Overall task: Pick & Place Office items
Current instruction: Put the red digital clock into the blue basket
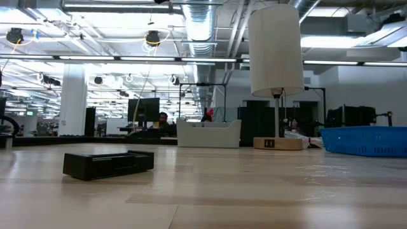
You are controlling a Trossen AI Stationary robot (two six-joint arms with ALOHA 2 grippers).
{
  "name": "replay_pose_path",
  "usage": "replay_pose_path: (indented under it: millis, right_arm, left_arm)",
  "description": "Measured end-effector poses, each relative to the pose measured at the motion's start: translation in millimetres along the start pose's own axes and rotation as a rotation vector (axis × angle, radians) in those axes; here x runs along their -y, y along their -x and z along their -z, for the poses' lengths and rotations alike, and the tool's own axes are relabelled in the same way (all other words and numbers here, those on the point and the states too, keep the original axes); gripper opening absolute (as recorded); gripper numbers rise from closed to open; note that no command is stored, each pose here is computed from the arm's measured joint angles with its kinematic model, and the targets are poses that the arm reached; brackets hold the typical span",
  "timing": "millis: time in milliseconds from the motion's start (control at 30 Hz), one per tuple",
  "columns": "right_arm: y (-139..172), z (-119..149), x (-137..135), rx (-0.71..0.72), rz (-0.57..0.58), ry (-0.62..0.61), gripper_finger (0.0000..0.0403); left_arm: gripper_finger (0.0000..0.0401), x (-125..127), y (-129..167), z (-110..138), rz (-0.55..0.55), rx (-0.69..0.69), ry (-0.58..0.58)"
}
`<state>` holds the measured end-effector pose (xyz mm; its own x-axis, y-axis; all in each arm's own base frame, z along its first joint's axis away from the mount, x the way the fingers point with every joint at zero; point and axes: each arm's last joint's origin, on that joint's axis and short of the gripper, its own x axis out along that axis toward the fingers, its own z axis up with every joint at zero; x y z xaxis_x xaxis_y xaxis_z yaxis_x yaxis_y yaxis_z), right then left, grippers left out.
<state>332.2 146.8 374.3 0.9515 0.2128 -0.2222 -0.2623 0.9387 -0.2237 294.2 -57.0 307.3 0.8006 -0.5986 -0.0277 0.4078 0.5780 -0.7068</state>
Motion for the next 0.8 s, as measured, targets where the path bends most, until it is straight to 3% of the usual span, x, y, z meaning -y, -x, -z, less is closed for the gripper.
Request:
replay_pose_path:
  millis: [800]
  right_arm:
    - [-5, 12, 13, -0.085, 0.024, 0.012, 0.0167]
  left_arm:
    - [0.0147, 0, 0, 0, 0.003, 0.002, -0.004]
